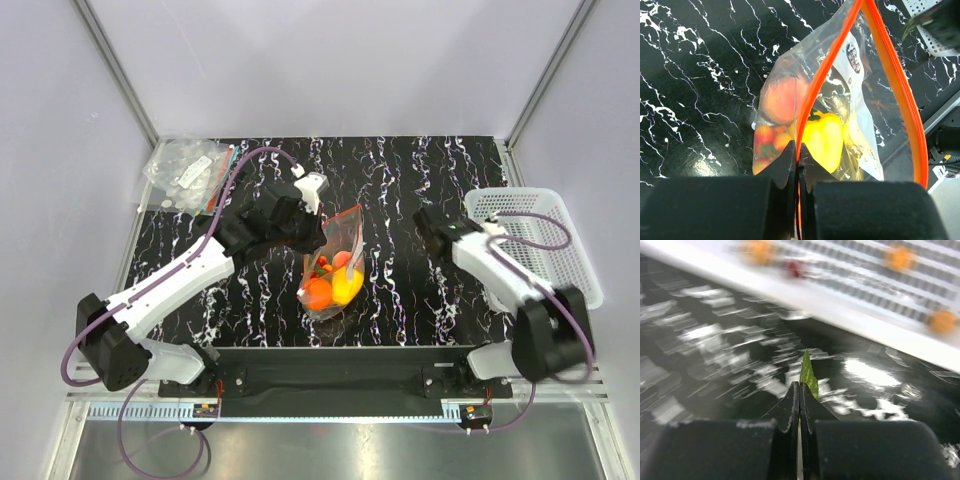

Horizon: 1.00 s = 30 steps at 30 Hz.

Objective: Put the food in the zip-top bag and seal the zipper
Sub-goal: Pick up the fake vegetable at the center of the board, then place the fake vegetable in the zipper food storage bag.

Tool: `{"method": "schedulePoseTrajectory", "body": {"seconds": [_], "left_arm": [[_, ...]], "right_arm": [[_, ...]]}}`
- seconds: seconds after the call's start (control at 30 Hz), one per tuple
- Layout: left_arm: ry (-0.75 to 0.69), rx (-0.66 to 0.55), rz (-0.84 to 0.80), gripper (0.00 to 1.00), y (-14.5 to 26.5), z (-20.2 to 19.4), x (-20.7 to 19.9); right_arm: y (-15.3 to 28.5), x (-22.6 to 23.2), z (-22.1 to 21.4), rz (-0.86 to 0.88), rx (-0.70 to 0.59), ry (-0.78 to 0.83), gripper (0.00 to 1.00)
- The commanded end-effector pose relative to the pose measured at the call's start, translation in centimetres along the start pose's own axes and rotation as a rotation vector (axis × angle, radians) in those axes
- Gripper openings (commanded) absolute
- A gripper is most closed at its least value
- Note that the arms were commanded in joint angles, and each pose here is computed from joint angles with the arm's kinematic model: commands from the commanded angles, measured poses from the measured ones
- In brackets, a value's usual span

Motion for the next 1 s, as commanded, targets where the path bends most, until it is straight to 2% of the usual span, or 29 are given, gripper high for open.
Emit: {"method": "schedulePoseTrajectory", "body": {"seconds": [0.0, 0.03, 0.07, 0.1, 0.13, 0.2, 0.27, 0.4, 0.6, 0.63, 0.73, 0.97], "left_arm": [[-0.018, -0.062, -0.039, 0.02, 0.8, 1.7, -1.0], [-0.017, -0.064, -0.045, 0.02, 0.8, 1.9, -1.2], [-0.014, -0.054, -0.043, 0.02, 0.6, 1.7, -1.2], [-0.012, -0.049, -0.046, 0.02, 0.5, 1.7, -1.2], [-0.012, -0.048, -0.046, 0.02, 0.4, 1.8, -1.3], [-0.003, -0.043, -0.046, 0.02, 0.2, 1.7, -1.4], [0.004, -0.042, -0.055, 0.02, 0.1, 1.9, -1.7], [0.007, -0.051, -0.062, 0.02, 0.2, 2.5, -2.5], [0.014, -0.061, -0.042, 0.02, 0.4, 2.9, -2.7], [0.016, -0.065, -0.039, 0.02, 0.4, 3.1, -2.8], [0.018, -0.077, -0.023, 0.02, 0.8, 3.3, -2.7], [0.018, -0.077, 0.005, 0.02, 0.5, 3.5, -2.4]], "right_arm": [[4.7, 1.1, 4.3, 0.349, -0.115, 0.060, 0.00], [6.1, 1.4, 4.2, 0.473, -0.101, 0.146, 0.00], [7.5, 1.5, 4.6, 0.572, -0.113, 0.154, 0.00], [9.9, 1.2, 6.3, 0.710, -0.168, 0.103, 0.00], [11.4, 1.0, 6.5, 0.795, -0.164, 0.116, 0.00], [14.3, -0.3, 8.7, 0.875, -0.194, 0.048, 0.00], [16.5, -0.4, 9.3, 0.965, -0.179, 0.080, 0.00], [21.9, 2.0, 8.9, 1.223, -0.040, 0.176, 0.00], [28.4, 3.2, 8.1, 1.404, -0.045, 0.224, 0.00], [29.5, 3.2, 7.5, 1.451, -0.006, 0.242, 0.00], [31.4, 3.7, 6.1, 1.513, 0.072, 0.287, 0.00], [33.4, 3.2, 3.6, 1.571, 0.113, 0.325, 0.00]]}}
Point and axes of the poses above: each gripper's point midway between its finger pads, its own y axis back along the fingers, its own x axis along the line the jaws close on, z = x × y, the point moved 4 cm from there along y, back along the fingers, and after that the axes turned 13 degrees about y, right-handed, at the moved point
